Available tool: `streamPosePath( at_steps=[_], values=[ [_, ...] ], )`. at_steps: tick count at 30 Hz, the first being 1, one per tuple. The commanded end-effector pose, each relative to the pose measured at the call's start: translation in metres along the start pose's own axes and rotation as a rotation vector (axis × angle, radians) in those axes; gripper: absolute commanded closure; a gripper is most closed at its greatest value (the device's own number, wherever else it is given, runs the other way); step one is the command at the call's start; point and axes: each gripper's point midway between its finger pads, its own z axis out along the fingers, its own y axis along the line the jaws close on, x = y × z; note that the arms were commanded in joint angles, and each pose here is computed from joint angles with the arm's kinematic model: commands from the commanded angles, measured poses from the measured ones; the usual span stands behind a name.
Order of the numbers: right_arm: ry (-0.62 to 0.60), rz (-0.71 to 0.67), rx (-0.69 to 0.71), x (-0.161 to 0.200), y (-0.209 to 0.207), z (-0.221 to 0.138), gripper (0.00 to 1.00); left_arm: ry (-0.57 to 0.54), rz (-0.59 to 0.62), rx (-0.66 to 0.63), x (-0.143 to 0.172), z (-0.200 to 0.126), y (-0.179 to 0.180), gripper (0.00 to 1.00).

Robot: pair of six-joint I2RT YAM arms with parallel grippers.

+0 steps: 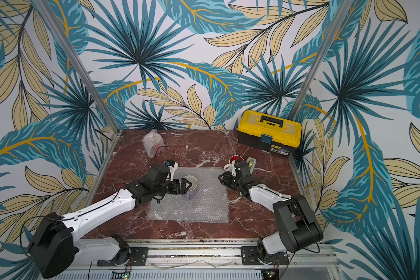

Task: Wrap mugs in bubble wrap
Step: Wrap the mug in bubble wrap.

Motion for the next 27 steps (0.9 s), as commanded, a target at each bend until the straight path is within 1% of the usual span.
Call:
streamPosePath(
  at_steps=[1, 3, 7, 9, 12, 16, 20, 23, 27],
  values=[
    [0.016, -0.024, -0.003, 0.003, -0.002, 0.002, 0.70, -0.032, 0.020, 0.011, -0.015, -0.006, -0.011, 0.00],
    [0.014, -0.026, 0.027, 0.002, -0.006, 0.003, 0.77, -0.038, 0.020, 0.012, -0.017, -0.007, -0.012, 0.00],
    [0.012, -0.036, 0.035, -0.003, -0.004, 0.003, 0.87, -0.045, 0.017, 0.008, -0.019, -0.008, -0.013, 0.00],
    [0.016, -0.049, 0.005, -0.003, 0.003, 0.001, 0.90, -0.050, 0.006, -0.002, -0.022, -0.009, -0.012, 0.00],
    [0.031, -0.072, -0.082, 0.000, 0.021, -0.002, 0.98, -0.069, -0.016, -0.026, -0.030, -0.012, -0.012, 0.00],
    [0.058, -0.115, -0.203, 0.008, 0.049, -0.009, 1.00, -0.110, -0.053, -0.081, -0.045, -0.019, -0.009, 0.00],
    [0.103, -0.213, -0.307, 0.024, 0.078, -0.012, 1.00, -0.132, -0.080, -0.097, -0.058, -0.020, -0.012, 0.00],
    [0.156, -0.288, -0.358, 0.039, 0.091, -0.014, 1.00, -0.133, -0.109, -0.116, -0.063, -0.017, -0.011, 0.00],
    [0.227, -0.396, -0.381, 0.061, 0.101, -0.018, 1.00, -0.123, -0.140, -0.131, -0.063, -0.013, -0.009, 0.00]
  ],
)
